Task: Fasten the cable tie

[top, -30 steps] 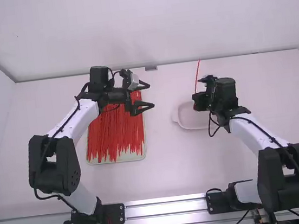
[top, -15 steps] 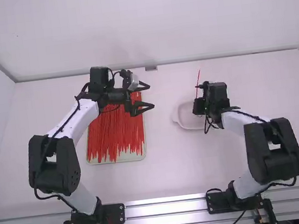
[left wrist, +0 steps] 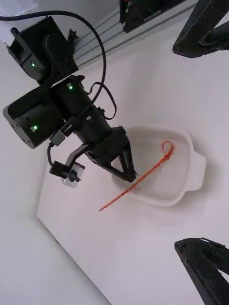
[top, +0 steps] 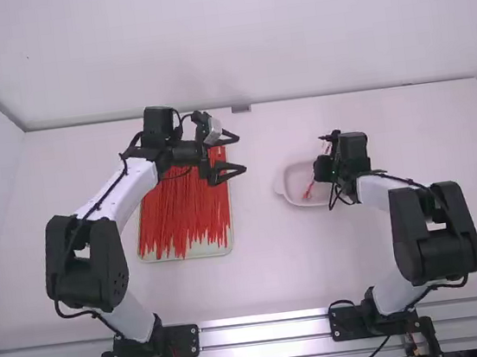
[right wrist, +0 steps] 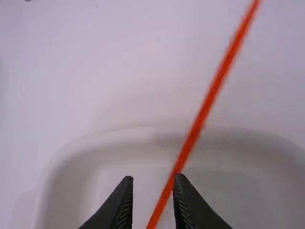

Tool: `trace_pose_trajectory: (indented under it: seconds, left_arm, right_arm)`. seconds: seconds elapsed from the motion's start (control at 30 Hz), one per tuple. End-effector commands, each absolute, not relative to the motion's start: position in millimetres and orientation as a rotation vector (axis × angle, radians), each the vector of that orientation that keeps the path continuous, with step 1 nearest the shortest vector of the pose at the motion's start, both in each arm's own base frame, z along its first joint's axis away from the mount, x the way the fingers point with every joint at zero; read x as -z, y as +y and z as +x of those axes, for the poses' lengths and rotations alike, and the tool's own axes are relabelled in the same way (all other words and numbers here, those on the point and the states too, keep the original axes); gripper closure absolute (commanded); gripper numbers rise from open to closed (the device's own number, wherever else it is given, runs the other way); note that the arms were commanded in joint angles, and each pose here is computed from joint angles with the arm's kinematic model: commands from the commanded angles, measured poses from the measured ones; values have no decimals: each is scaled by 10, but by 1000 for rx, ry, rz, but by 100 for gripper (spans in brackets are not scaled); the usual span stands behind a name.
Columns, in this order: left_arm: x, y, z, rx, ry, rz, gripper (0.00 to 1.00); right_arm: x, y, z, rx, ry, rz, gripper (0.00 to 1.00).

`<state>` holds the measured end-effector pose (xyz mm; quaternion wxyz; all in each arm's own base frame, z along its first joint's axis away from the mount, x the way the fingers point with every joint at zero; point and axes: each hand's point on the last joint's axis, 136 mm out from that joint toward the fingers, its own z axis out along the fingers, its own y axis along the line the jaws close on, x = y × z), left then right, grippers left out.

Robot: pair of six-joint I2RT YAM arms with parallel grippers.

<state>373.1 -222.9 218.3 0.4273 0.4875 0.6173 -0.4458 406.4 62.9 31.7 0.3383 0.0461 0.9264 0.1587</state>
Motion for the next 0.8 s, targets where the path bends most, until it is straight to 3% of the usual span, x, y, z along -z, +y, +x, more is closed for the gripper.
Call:
trace_pose_trajectory:
  seconds: [0.0, 0.17, 0.27, 0.3, 0.33, 0.77]
  left_arm:
    - [-2241, -2265, 3724, 1098, 1511, 1242, 1]
    - [-2249, -2267, 3732, 1091, 1507, 1244, 1]
    - [-2250, -2267, 3732, 1096, 1512, 1240, 1]
    - [-2249, -2265, 3733, 1096, 1513, 1239, 1]
    - [-2249, -2265, 3734, 1095, 1513, 1239, 1]
    - [-2284, -2224, 3688, 1117, 1528, 1226, 1]
  right_arm:
    - [-375, 680, 4129, -431, 2394, 110, 76]
    - [-566, 753, 4161, -482, 2342, 68, 76]
    - [-698, 745, 4132, -476, 2328, 60, 68]
    - [-751, 743, 4108, -470, 2325, 48, 53]
    - [-770, 742, 4090, -467, 2327, 43, 1]
    - [-1363, 674, 3526, -269, 2345, 84, 1]
